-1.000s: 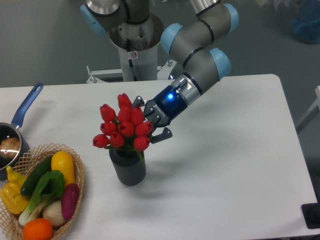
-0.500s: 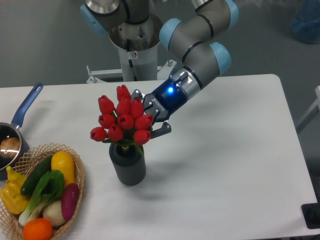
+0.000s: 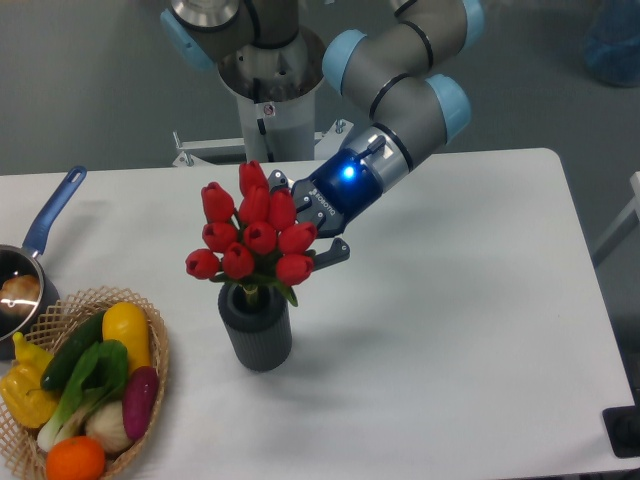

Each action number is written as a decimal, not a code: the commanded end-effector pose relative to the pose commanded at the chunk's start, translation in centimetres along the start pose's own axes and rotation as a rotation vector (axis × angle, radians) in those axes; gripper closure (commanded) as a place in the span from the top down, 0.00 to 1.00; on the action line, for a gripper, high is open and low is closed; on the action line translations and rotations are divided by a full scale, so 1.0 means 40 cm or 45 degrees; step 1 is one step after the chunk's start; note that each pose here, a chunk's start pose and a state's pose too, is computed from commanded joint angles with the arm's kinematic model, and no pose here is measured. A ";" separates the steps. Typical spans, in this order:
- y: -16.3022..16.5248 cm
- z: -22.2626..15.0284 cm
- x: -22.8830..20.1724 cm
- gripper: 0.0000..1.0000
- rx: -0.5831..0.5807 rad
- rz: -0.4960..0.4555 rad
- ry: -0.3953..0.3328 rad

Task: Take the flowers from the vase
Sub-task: 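Lift the gripped tulips upward out of the grey vase, then carry the tulip bouquet away from the vase, holding it raised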

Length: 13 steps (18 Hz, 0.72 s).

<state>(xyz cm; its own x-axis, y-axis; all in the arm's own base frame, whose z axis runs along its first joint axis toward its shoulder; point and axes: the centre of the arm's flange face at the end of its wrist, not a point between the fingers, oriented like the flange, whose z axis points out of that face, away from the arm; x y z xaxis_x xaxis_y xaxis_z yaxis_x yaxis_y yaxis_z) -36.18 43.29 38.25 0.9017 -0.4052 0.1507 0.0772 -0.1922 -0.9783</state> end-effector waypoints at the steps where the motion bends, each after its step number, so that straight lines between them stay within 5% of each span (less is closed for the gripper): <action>1: -0.009 -0.003 0.000 0.47 0.003 -0.014 -0.003; 13: -0.179 -0.123 -0.068 0.47 0.080 -0.095 -0.096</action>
<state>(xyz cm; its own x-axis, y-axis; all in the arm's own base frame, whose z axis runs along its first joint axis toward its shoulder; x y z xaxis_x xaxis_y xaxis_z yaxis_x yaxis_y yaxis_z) -41.27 41.36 45.55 0.9217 -0.3233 0.2143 0.1692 -0.1620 -0.9722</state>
